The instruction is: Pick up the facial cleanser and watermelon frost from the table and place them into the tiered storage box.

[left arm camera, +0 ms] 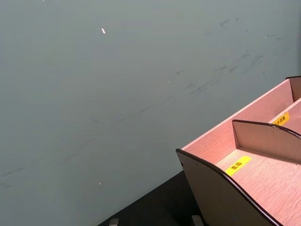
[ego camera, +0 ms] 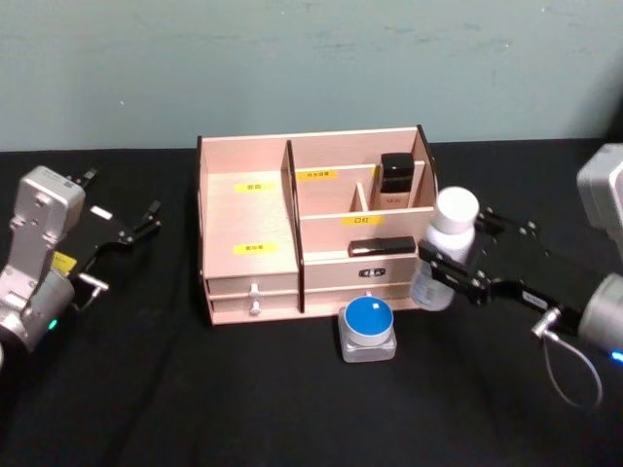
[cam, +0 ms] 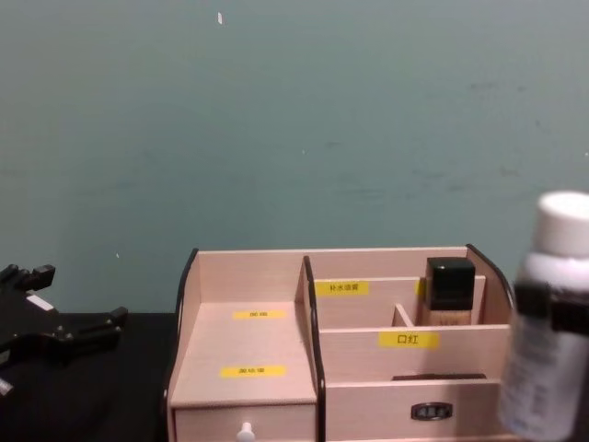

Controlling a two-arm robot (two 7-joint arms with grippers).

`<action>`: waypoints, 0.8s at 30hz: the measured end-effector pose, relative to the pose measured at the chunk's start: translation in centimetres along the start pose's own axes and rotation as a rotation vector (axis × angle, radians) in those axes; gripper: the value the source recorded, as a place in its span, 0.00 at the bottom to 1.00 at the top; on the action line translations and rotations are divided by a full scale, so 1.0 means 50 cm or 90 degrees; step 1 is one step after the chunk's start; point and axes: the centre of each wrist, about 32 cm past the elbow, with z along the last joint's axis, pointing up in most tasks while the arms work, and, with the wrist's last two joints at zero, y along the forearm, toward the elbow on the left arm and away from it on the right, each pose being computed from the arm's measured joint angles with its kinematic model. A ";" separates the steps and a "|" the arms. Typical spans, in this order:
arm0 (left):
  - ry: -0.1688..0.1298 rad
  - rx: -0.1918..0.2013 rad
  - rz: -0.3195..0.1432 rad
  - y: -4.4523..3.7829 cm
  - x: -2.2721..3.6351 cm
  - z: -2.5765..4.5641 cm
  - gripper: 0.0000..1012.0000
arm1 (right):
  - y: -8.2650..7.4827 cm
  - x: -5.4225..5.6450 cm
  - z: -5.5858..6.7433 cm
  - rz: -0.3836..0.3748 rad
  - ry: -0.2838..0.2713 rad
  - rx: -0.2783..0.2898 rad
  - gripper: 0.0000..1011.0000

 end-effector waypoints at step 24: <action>0.000 0.000 0.000 0.000 0.000 0.000 0.99 | 0.178 0.034 0.078 0.008 -0.020 0.069 0.61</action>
